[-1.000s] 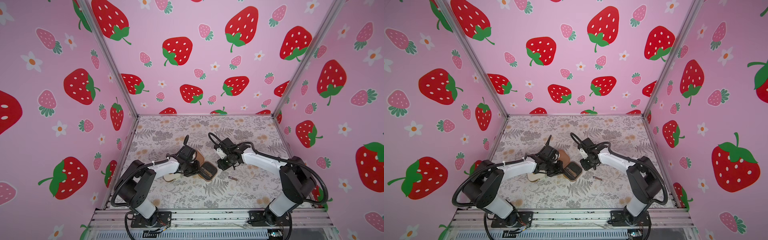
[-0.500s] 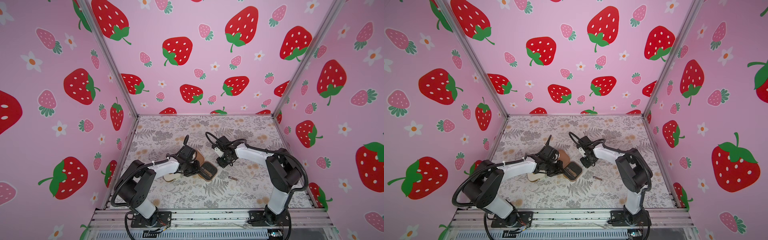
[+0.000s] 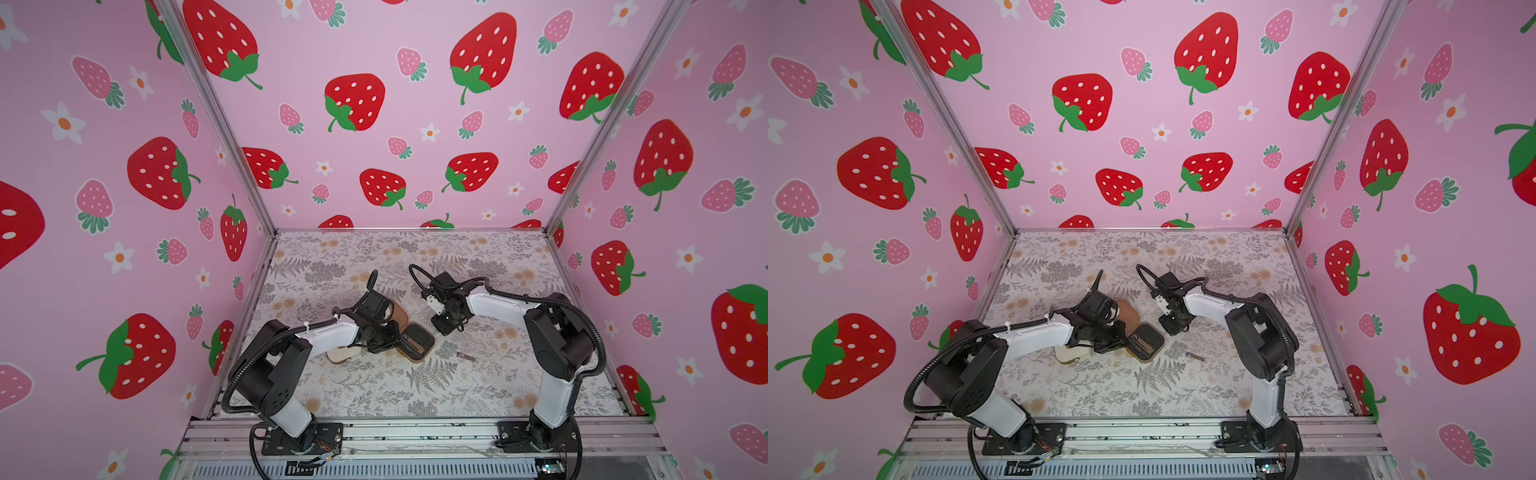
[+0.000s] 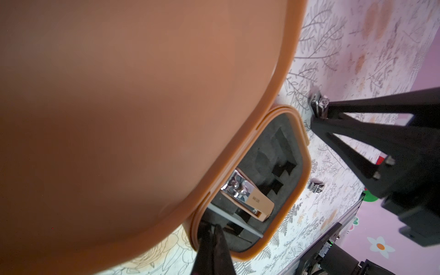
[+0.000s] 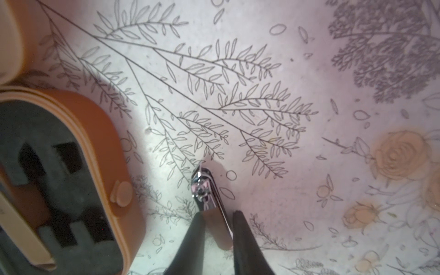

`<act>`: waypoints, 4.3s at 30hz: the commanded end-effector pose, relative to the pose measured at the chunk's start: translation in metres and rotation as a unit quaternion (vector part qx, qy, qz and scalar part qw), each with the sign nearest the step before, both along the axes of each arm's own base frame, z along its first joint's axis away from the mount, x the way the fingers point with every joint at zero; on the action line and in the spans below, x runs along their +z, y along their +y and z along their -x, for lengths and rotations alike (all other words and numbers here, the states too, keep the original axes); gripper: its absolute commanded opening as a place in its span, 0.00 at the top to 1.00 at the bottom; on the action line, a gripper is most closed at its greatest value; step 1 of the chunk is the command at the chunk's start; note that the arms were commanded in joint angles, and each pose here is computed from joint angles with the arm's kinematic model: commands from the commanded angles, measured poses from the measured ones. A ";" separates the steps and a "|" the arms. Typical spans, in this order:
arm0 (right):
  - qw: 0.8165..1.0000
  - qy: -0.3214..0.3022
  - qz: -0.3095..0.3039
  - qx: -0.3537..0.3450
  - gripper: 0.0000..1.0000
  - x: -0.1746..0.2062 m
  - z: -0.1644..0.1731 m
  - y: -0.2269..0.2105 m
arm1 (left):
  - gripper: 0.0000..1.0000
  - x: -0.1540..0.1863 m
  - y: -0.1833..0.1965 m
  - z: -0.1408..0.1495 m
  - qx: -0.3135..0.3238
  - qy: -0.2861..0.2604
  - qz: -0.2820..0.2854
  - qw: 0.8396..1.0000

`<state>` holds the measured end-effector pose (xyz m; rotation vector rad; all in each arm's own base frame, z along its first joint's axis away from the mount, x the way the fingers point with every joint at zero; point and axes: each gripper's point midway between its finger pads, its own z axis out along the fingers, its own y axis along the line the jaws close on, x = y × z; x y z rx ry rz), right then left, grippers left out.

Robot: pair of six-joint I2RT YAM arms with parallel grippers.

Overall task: Organize nail clipper sets
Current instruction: Pick up the nail clipper from the center of the board, then place the nail clipper in the storage box.

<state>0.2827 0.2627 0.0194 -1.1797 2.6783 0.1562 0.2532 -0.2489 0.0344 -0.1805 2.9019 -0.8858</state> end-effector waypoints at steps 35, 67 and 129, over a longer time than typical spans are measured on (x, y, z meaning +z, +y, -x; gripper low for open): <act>0.996 0.042 -0.052 0.067 0.92 0.039 0.064 0.064 | 1.00 -0.014 0.009 0.011 0.002 0.023 -0.023 0.999; 0.997 0.055 0.012 0.048 0.93 -0.009 0.051 0.058 | 1.00 -0.016 0.010 0.013 0.001 0.025 -0.026 0.999; 0.999 -0.002 -0.026 0.034 0.75 0.057 0.044 0.063 | 1.00 -0.018 0.008 0.012 -0.001 0.030 -0.026 0.999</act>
